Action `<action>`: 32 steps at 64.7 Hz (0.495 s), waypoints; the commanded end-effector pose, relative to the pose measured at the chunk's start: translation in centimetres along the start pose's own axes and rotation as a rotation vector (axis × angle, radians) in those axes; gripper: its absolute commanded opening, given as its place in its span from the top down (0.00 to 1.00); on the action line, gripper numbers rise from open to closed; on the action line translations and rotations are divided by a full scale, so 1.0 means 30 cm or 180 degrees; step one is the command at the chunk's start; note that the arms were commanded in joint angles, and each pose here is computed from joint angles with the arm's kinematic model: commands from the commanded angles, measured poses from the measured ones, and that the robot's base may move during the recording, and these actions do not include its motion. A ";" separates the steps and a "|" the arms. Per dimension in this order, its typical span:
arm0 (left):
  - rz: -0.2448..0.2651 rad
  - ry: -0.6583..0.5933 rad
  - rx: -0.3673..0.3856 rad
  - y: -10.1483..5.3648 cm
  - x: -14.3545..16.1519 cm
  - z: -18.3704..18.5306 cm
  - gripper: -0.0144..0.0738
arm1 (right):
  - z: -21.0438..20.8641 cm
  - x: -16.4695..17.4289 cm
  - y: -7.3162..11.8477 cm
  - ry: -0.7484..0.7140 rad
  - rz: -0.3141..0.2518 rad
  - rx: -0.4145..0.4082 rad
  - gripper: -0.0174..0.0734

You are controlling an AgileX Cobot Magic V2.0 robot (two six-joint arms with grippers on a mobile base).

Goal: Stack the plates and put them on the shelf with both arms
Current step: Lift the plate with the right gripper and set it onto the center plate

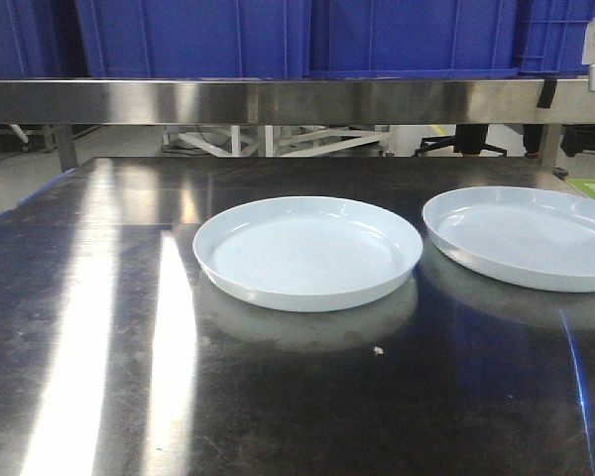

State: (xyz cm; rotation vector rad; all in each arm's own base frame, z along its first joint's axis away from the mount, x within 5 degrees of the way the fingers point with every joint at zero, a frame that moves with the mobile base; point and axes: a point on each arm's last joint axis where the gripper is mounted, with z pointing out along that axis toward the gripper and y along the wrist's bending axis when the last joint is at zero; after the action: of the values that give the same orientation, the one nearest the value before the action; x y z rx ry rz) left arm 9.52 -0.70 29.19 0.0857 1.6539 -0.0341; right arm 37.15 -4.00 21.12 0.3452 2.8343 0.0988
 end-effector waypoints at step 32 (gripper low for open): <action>-0.0036 -0.0346 -0.0053 0.006 -0.059 -0.003 0.74 | -0.356 0.005 0.040 -0.0874 0.0378 -0.0682 0.75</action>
State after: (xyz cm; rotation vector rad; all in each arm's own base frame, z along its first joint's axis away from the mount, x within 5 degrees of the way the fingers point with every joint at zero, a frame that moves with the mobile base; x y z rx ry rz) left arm 9.52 -0.70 29.19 0.0857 1.6539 -0.0341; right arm 34.66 -5.06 27.98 0.5006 2.6208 0.2644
